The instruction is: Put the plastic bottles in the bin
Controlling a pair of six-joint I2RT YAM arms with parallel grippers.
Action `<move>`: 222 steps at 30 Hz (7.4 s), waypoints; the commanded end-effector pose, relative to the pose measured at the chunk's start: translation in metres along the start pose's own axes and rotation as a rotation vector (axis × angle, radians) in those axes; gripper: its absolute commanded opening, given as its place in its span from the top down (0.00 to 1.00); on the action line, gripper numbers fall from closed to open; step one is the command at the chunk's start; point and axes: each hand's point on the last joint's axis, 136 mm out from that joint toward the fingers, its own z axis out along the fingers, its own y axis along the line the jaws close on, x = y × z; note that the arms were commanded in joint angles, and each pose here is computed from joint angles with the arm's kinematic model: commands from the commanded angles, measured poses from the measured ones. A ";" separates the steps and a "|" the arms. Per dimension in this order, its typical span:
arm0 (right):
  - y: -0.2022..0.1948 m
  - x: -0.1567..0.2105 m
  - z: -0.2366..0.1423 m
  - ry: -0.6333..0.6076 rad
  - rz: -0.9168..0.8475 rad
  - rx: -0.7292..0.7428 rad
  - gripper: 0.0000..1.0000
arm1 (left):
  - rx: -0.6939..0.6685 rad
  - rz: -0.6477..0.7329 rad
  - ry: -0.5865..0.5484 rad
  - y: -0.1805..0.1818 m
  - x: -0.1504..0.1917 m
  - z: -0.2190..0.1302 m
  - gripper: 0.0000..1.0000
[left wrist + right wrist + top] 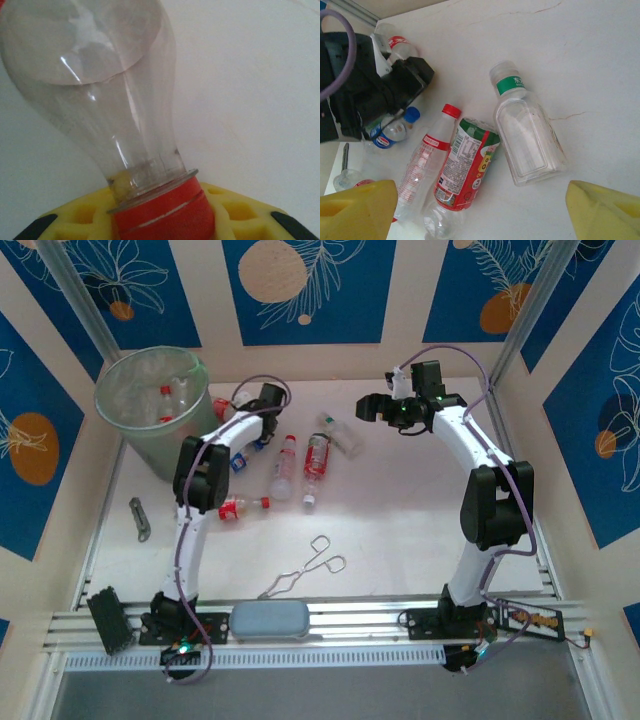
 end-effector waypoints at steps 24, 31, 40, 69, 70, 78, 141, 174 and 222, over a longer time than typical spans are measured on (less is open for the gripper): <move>-0.003 -0.005 -0.019 -0.051 0.042 0.022 0.12 | 0.583 0.513 -0.139 -0.061 -0.028 -0.302 0.77; -0.006 -0.006 -0.028 -0.080 0.066 0.007 0.12 | 0.695 0.537 -0.102 0.000 -0.062 -0.391 0.84; 0.004 -0.010 -0.011 -0.066 0.068 -0.052 0.12 | 0.553 0.419 -0.123 0.116 -0.137 -0.429 0.92; 0.003 -0.006 -0.005 -0.043 0.043 -0.046 0.12 | 0.309 0.214 -0.123 0.164 -0.213 -0.315 0.48; 0.003 -0.006 -0.005 -0.042 0.042 -0.045 0.12 | 0.292 0.218 -0.137 0.165 -0.217 -0.313 0.46; 0.000 -0.007 -0.001 -0.035 0.049 -0.041 0.13 | 0.184 0.242 -0.221 0.177 -0.243 -0.301 0.43; -0.013 0.083 0.008 0.177 -0.269 0.191 0.49 | 1.123 0.003 0.380 -0.041 0.063 -0.333 0.06; 0.096 0.119 -0.048 0.022 -0.315 -0.167 0.01 | 1.139 0.137 0.306 -0.078 0.030 -0.339 0.49; 0.006 0.149 -0.035 -0.051 0.099 -0.010 0.01 | 0.385 0.366 0.196 0.129 -0.213 -0.131 0.27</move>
